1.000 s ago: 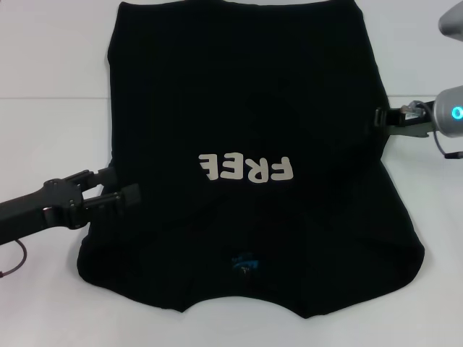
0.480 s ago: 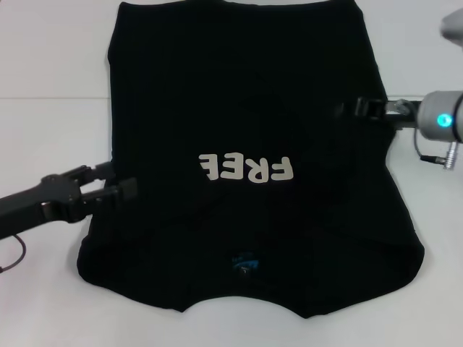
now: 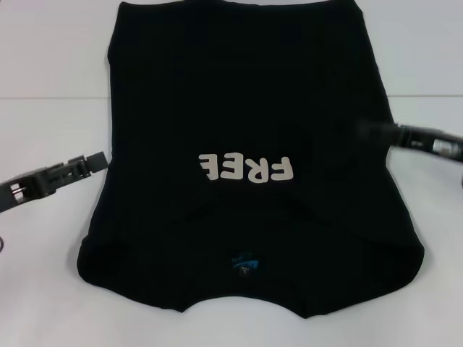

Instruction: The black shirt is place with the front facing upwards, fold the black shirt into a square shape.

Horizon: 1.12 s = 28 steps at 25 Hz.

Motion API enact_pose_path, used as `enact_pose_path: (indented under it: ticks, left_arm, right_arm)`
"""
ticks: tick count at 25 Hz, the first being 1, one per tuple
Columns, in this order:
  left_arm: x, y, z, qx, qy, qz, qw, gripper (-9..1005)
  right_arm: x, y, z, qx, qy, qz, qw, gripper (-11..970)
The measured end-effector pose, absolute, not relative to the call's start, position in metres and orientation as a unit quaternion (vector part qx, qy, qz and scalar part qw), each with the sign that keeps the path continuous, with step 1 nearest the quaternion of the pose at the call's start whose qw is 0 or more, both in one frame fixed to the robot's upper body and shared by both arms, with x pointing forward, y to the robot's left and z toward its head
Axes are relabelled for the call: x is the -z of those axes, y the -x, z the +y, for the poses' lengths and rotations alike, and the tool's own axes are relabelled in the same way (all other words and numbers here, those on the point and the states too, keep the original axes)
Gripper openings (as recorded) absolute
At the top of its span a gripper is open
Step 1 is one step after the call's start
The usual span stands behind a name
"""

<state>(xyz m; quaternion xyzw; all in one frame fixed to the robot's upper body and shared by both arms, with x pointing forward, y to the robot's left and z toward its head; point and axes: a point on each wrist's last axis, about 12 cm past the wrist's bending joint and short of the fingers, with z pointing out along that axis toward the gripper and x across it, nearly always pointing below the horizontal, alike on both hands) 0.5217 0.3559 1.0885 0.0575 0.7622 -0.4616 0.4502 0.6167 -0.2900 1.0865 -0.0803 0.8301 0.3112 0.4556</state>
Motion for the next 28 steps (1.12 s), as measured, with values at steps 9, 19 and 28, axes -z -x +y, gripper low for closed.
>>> enact_pose_path:
  ticks: [9, 19, 28]
  left_arm:
    - [-1.102, -0.517, 0.376, 0.495, -0.005, 0.819, 0.290, 905]
    - [-1.095, -0.519, 0.384, 0.413, 0.012, 0.888, 0.204, 907]
    - [-1.087, -0.538, 0.369, 0.355, -0.017, 0.913, 0.202, 906]
  right_arm:
    - [-1.059, -0.554, -0.288, -0.297, 0.316, 0.760, 0.485, 922]
    - [-1.034, -0.519, -0.275, -0.306, 0.370, 0.727, 0.491, 945]
    - [-1.031, -0.517, -0.274, -0.310, 0.367, 0.728, 0.489, 945]
